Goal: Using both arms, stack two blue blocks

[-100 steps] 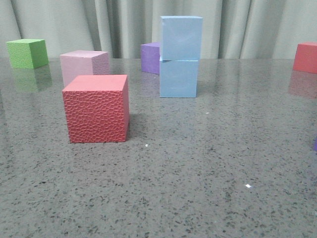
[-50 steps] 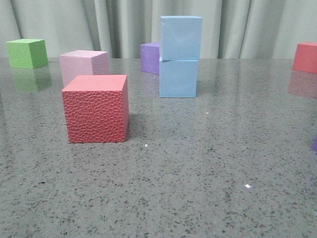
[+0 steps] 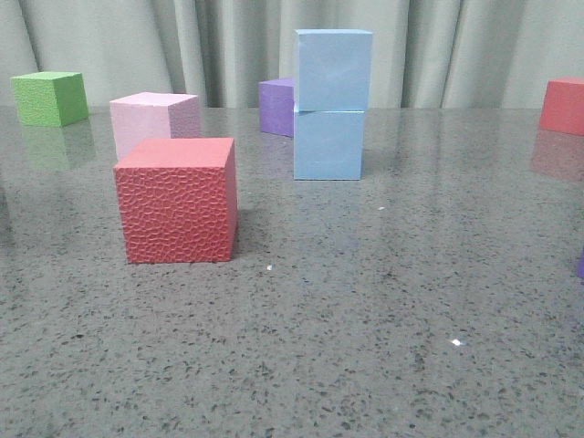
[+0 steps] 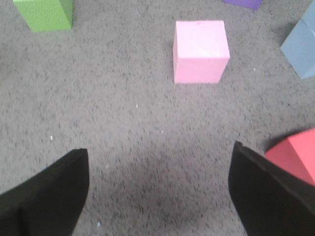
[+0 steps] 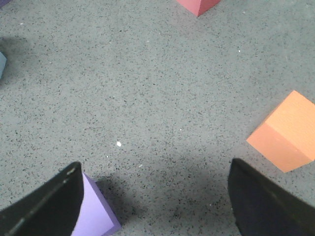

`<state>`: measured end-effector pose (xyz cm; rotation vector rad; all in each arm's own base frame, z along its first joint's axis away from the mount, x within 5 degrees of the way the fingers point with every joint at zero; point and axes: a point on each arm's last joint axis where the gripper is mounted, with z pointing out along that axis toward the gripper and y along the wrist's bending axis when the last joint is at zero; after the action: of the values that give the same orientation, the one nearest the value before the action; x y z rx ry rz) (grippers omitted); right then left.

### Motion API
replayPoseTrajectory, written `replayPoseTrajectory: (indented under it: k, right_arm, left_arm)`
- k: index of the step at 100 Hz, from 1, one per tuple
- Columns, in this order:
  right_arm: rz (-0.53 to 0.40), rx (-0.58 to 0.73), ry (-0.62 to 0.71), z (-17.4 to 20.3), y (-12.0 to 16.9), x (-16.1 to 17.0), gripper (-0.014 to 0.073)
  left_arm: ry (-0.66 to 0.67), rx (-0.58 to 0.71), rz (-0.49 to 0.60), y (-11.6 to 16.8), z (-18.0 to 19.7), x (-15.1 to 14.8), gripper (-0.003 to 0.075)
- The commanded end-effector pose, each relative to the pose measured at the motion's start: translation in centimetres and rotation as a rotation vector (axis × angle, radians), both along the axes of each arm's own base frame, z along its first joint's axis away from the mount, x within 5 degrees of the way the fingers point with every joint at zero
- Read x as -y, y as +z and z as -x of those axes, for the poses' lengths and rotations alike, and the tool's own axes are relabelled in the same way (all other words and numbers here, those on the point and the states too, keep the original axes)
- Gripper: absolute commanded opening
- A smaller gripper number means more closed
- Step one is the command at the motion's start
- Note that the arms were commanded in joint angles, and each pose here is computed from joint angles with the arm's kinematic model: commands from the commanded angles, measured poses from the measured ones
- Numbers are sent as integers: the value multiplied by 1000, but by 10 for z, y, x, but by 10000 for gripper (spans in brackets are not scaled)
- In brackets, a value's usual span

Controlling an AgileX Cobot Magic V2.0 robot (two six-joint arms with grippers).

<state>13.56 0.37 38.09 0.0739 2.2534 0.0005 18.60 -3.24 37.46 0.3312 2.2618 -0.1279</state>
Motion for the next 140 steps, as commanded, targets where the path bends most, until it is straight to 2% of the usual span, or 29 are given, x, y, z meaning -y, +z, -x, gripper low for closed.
replayPoseTrajectory:
  k: [1,13,32,107,121,128,140]
  right_arm:
    - [19,82,-1,0,12,2,598]
    - [19,72,-2,0,11,2,598]
    - [19,72,-2,0,11,2,598]
    - [20,66,-3,1,11,2,589]
    - [20,65,-3,1,11,2,473]
    - [20,65,-3,1,11,2,367]
    - [20,65,-3,1,11,2,135]
  left_arm:
    - [32,123,58,10,16,-2,552]
    - [36,132,66,0,39,-5,552]
    - [38,209,77,0,61,-8,546]
    - [40,228,80,2,62,-8,535]
    - [41,232,80,2,62,-8,422]
    - [41,234,80,2,62,-8,342]
    - [41,234,80,2,62,-8,194]
